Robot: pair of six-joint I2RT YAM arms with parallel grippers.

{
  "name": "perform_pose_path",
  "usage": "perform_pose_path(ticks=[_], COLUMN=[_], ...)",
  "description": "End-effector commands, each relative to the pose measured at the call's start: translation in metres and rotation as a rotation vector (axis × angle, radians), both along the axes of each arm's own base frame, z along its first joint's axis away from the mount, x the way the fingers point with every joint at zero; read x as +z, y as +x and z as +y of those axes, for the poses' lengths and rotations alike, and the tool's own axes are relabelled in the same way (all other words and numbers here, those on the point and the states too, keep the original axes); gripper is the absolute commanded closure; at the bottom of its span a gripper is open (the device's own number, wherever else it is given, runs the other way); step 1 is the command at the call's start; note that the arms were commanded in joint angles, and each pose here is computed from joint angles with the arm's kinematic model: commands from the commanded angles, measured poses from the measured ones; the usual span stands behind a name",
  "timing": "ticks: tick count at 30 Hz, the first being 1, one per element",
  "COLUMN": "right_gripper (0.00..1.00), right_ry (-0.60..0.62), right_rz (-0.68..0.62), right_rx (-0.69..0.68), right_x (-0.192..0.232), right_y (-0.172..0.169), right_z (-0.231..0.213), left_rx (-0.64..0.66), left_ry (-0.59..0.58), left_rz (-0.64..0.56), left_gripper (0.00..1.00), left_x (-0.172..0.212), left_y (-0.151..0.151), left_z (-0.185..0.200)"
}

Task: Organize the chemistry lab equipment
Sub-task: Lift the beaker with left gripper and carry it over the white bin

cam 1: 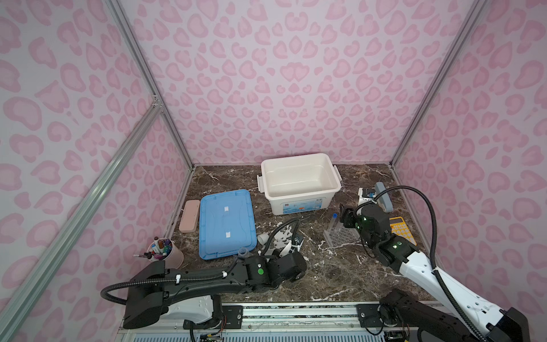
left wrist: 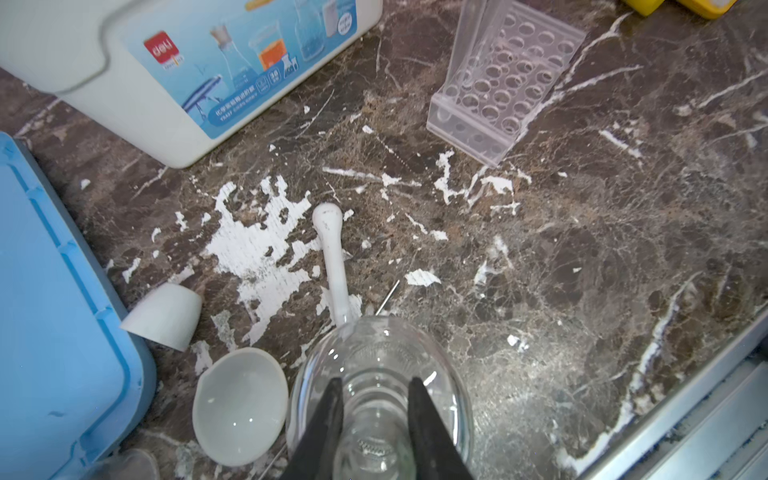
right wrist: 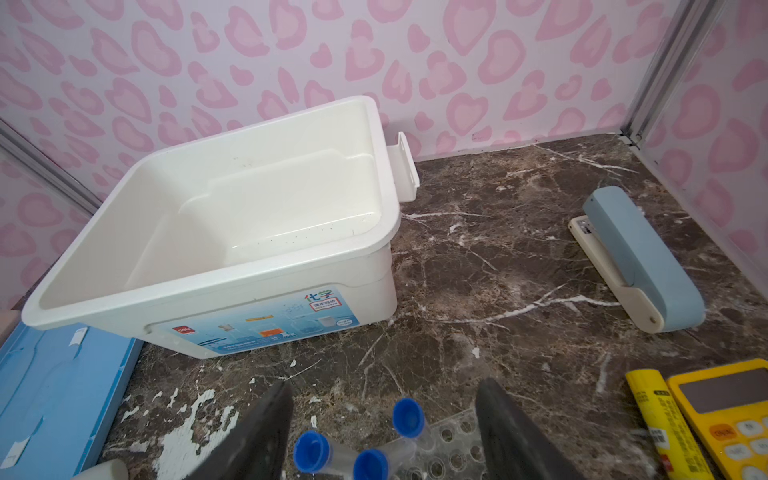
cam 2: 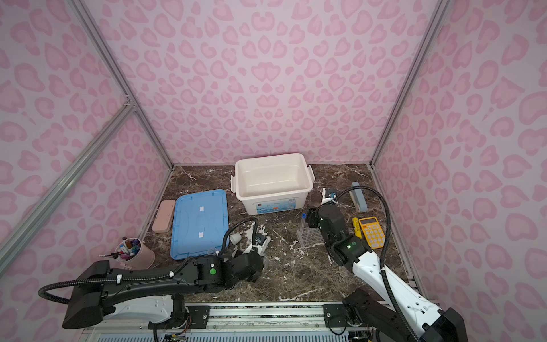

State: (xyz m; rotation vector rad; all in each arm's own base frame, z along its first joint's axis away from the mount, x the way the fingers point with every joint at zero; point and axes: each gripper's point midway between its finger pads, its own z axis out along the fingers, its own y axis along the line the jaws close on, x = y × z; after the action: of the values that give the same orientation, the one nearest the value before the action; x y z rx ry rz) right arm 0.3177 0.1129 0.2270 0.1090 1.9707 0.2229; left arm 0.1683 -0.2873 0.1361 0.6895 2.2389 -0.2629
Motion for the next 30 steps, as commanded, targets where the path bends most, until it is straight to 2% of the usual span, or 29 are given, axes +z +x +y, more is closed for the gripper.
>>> perform_pose_path(ticks=[1,15,25,30], right_gripper=[0.28,0.28,0.28,0.28], right_ry=[-0.002,0.062,0.070,0.079], right_rz=[-0.006,-0.021,-0.029,-0.024], right_rx=[0.010,0.011,0.020,0.025], right_x=[0.003,0.014,0.020,0.021], right_y=[0.003,0.019,0.040,0.052], right_z=[-0.001,-0.021,-0.023,-0.024], left_rx=[0.000,0.044,0.065,0.077], left_ry=[-0.006,-0.132,-0.175,-0.166], left_rz=[-0.069,-0.207,-0.305,-0.299], left_gripper=[0.95,0.94,0.96,0.96], left_x=[0.028,0.124,0.180,0.186], left_y=[0.013,0.064,0.126,0.164], left_z=[0.000,0.028,0.035,0.030])
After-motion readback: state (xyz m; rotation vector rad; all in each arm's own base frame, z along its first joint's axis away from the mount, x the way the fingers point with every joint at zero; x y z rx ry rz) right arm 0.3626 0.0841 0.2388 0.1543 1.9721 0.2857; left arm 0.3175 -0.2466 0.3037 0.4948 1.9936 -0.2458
